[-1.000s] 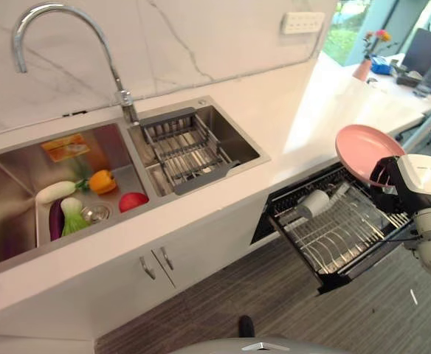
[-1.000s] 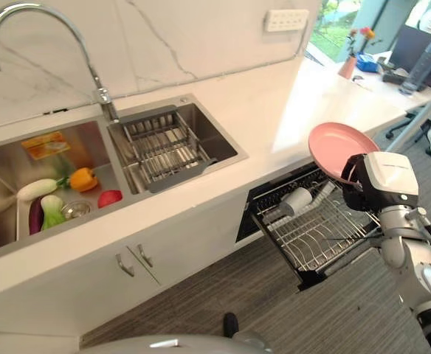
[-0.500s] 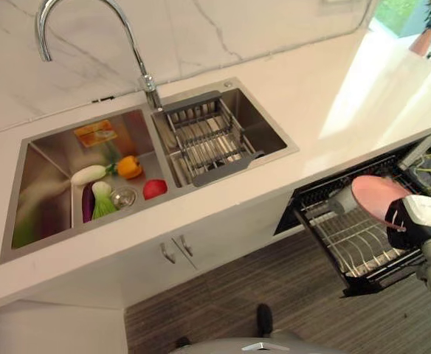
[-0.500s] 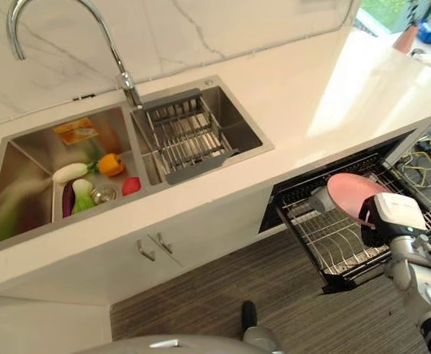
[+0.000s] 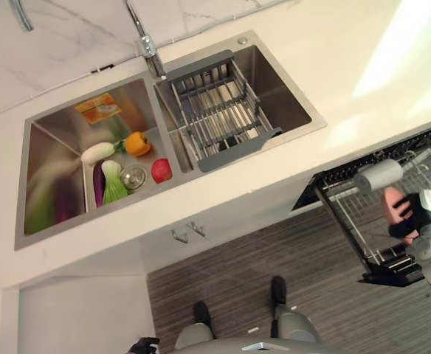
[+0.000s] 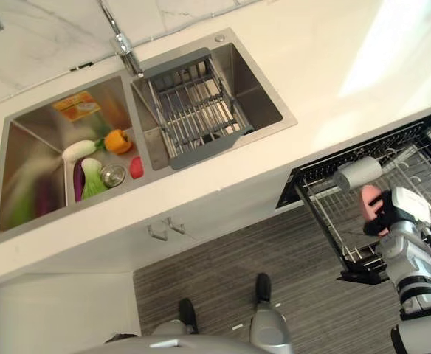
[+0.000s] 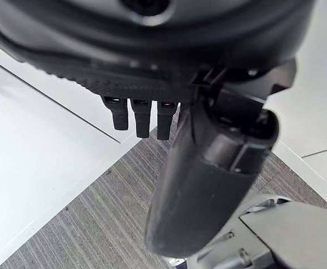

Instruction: Place the dishes in the dishwasher.

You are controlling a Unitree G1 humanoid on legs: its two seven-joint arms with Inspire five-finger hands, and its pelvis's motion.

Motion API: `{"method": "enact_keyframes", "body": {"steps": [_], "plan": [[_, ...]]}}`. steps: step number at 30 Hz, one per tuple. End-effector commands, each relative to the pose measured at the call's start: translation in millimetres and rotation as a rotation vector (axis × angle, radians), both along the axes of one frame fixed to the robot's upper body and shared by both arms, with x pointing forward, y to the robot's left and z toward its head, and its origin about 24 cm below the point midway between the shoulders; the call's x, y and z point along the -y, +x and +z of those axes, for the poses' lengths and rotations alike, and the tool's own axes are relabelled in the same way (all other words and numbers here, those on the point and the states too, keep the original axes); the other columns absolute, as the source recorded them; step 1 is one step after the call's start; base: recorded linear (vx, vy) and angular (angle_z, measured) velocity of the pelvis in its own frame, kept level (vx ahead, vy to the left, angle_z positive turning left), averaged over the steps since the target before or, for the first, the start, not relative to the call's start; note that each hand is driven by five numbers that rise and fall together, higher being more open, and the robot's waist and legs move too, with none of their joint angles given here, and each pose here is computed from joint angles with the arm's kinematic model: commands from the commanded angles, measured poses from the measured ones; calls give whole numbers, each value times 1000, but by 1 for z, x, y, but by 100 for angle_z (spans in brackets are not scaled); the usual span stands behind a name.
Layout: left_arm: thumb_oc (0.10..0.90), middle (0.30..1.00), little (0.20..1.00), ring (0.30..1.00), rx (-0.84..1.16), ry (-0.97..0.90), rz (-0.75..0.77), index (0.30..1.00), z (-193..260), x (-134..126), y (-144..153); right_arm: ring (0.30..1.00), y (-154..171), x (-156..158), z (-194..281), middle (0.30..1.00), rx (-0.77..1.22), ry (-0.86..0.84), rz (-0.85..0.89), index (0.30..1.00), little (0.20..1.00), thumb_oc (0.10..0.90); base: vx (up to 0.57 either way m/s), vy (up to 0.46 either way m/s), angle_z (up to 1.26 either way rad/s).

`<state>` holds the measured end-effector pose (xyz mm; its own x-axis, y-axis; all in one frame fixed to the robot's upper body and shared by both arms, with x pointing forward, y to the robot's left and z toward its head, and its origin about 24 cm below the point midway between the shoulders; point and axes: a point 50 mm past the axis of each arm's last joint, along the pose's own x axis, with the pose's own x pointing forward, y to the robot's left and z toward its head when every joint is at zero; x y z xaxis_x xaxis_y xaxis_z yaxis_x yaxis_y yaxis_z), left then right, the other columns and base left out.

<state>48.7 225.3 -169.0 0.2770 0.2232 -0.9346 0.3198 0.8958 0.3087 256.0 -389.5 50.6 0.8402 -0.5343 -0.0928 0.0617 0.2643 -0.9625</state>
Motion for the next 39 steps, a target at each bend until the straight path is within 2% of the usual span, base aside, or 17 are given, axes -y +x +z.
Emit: {"method": "enact_keyframes", "body": {"steps": [1, 7, 8, 12, 14, 15, 16, 20, 22, 23, 25, 26, 28, 29, 31, 35, 39], "plan": [[800, 900, 900, 900, -52, 58, -26, 900, 1, -14, -7, 900, 8, 17, 58, 900, 259, -97, -44, 900, 900, 800, 30, -10, -9], [800, 900, 900, 900, -53, 75, -17, 900, 2, -18, -4, 900, -18, 33, 83, 900, 426, -158, -130, 900, 900, 800, 27, -11, 5], [800, 900, 900, 900, -40, 83, -2, 900, 2, -18, -1, 900, -43, 49, 95, 900, 575, -186, -267, 900, 900, 800, 0, 0, 0], [800, 900, 900, 900, -28, 89, 16, 900, 3, -17, 0, 900, -91, 70, 75, 900, 639, -166, -506, 900, 900, 800, 6, 1, 1], [800, 900, 900, 900, -23, 86, 27, 900, 2, -16, -1, 580, -118, 77, 51, 580, 636, -111, -640, 580, 580, 587, 0, 0, 0], [800, 900, 900, 900, -23, 88, 24, 900, 3, -17, 0, 524, -120, 77, 50, 524, 636, -109, -644, 524, 524, 549, 1, 1, -5], [800, 900, 900, 900, -25, 88, 34, 900, 2, -15, -3, 300, -150, 77, 12, 300, 608, -4, -820, 300, 300, 400, 2, -1, -5], [800, 900, 900, 900, -27, 89, 25, 900, 2, -15, -3, 300, -169, 67, -33, 300, 547, 146, -972, 300, 300, 400, -13, -13, -3], [800, 900, 900, 900, -16, 86, 26, 900, 3, -15, -1, 300, -160, 57, -56, 300, 498, 280, -993, 300, 300, 400, -66, -5, -7], [800, 900, 900, 900, 0, 81, 39, 900, 3, -15, 1, 300, -138, 48, -59, 300, 509, 364, -928, 300, 300, 400, -51, 3, -10], [800, 900, 900, 900, 1, 81, 42, 900, 3, -15, 2, 300, -137, 48, -59, 300, 509, 366, -925, 300, 300, 400, -56, -5, -16], [800, 900, 900, 900, 26, 77, 52, 900, 5, -15, 6, 300, -103, 46, -46, 300, 497, 387, -804, 300, 300, 400, -76, -13, -14], [800, 900, 900, 900, 27, 76, 55, 900, 5, -15, 6, 300, -102, 46, -45, 300, 498, 387, -801, 300, 300, 400, -61, -17, -8], [800, 900, 900, 900, 45, 70, 52, 900, 5, -15, 8, 300, -72, 44, -24, 300, 505, 350, -667, 300, 300, 400, -60, -23, 7], [800, 900, 900, 900, 47, 70, 54, 900, 5, -15, 9, 300, -70, 44, -23, 300, 506, 350, -665, 300, 300, 400, -48, -30, 10], [800, 900, 900, 900, 50, 77, 50, 900, 5, -16, 5, 300, 11, 17, 46, 300, 532, 235, -244, 300, 300, 400, -22, -80, 20], [800, 900, 900, 900, 49, 79, 75, 900, 6, -20, 1, 300, 44, -2, 95, 300, 567, 104, -32, 300, 300, 400, -2, -93, 6]]}}
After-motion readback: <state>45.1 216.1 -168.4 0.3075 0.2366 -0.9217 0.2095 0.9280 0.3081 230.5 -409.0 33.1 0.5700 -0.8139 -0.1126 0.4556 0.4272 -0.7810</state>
